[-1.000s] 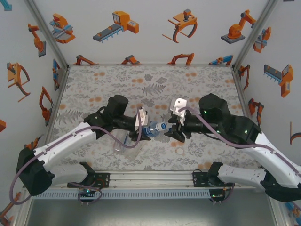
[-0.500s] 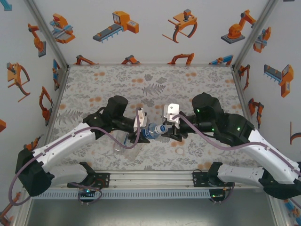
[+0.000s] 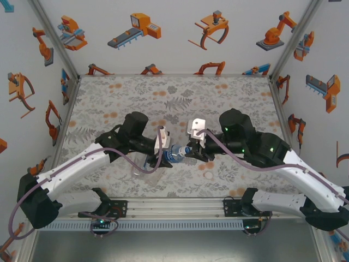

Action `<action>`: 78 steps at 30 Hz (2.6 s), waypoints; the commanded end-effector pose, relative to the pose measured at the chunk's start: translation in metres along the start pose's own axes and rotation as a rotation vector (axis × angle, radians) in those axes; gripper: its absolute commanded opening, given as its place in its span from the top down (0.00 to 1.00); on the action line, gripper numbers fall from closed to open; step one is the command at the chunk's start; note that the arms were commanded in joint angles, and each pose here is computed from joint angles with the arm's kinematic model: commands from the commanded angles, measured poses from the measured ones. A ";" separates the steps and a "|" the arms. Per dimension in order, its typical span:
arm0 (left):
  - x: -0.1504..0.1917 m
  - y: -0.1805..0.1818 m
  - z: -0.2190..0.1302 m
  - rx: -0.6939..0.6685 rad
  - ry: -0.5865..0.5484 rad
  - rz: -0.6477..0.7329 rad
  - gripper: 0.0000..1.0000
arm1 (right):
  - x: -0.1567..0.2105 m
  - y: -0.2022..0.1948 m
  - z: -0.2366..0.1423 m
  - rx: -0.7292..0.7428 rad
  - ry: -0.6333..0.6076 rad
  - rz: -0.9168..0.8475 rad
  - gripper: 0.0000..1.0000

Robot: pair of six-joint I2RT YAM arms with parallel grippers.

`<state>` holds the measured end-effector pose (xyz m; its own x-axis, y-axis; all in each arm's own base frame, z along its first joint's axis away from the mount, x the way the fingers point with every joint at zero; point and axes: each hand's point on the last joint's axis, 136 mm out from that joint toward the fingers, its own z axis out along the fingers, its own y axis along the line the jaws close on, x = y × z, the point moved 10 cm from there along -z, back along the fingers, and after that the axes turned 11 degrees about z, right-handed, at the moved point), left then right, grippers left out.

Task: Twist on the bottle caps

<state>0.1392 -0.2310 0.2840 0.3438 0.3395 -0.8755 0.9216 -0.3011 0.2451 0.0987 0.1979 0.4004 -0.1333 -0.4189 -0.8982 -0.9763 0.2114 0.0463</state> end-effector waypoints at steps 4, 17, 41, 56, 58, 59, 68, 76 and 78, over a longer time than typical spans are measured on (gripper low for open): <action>-0.015 0.014 0.001 -0.077 -0.075 0.062 1.00 | 0.011 -0.021 0.010 0.266 -0.063 0.485 0.92; -0.007 0.042 0.016 -0.175 -0.018 0.090 1.00 | 0.038 -0.042 0.021 0.589 -0.186 1.468 1.00; -0.016 0.010 0.000 0.011 -0.043 0.099 1.00 | -0.024 0.018 -0.046 -0.028 -0.141 -0.073 0.53; -0.021 0.004 -0.004 0.055 -0.065 0.093 1.00 | 0.003 0.012 -0.011 -0.073 -0.066 -0.260 0.53; -0.022 0.004 -0.005 0.056 -0.064 0.095 1.00 | 0.004 0.011 -0.010 -0.065 -0.064 -0.255 0.56; -0.022 0.004 -0.005 0.056 -0.064 0.096 1.00 | 0.004 0.010 -0.010 -0.065 -0.066 -0.251 0.58; -0.023 0.005 -0.005 0.053 -0.061 0.094 1.00 | 0.007 0.009 0.000 -0.090 -0.071 -0.191 0.67; -0.019 0.016 -0.001 -0.058 -0.047 0.108 1.00 | 0.018 -0.011 0.013 0.132 -0.133 0.323 1.00; -0.019 0.022 0.001 -0.092 -0.040 0.114 1.00 | 0.025 -0.023 0.018 0.252 -0.175 0.584 1.00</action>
<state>0.1473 -0.2373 0.2850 0.3818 0.3632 -0.8499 0.9105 -0.3056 0.2785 0.1023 0.1917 0.3826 -0.2757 -0.2724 -0.9219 -0.9186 0.3570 0.1692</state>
